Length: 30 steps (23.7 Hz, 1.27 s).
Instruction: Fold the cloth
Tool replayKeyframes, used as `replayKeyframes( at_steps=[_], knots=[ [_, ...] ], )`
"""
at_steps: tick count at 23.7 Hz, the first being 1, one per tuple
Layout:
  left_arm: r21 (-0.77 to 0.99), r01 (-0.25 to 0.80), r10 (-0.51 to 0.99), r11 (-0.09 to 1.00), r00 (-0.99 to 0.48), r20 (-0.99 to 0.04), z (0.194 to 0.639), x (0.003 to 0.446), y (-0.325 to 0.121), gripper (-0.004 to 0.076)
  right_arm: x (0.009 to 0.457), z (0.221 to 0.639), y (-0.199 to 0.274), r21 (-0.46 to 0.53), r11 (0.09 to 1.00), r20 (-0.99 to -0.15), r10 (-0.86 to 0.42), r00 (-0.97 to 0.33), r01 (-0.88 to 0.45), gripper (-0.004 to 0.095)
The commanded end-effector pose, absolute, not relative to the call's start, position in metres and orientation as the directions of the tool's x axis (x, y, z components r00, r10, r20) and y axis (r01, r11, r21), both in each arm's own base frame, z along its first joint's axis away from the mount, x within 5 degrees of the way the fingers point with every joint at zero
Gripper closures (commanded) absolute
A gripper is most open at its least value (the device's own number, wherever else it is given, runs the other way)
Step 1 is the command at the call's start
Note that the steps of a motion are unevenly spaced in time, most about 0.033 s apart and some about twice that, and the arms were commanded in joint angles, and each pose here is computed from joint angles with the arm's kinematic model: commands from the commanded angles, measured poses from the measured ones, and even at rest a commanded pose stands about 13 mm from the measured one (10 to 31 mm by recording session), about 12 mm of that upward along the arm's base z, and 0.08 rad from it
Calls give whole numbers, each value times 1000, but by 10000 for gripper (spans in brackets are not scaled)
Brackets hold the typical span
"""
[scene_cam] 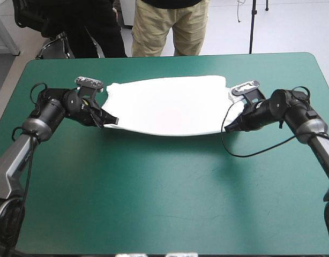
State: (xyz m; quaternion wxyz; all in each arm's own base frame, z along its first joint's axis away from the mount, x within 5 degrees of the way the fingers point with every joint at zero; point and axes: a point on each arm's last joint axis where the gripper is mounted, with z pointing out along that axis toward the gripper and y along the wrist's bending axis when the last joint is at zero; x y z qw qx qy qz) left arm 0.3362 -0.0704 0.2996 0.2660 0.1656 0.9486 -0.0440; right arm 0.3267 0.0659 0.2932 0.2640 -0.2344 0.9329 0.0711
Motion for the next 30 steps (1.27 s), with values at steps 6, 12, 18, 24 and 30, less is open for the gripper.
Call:
replayKeyframes(
  at_steps=[6,12,18,24,30],
  knots=[
    [-16,324,269,946,-809,-522,299,274,-60,741,278,301,62,98,876,-476,-375,-796,-472,925],
    [-32,325,281,945,-859,-429,267,224,-51,741,234,279,58,155,875,-385,-374,-844,-458,925],
    [-59,324,271,944,-867,-418,264,187,-46,741,187,254,53,199,883,-328,-349,-878,-425,919],
    [-97,340,287,936,-890,-354,249,178,-47,741,183,247,52,204,886,-319,-342,-884,-417,918],
    [-106,345,291,933,-893,-344,249,177,-48,730,186,251,52,185,888,-355,-340,-871,-422,908]
  ],
)
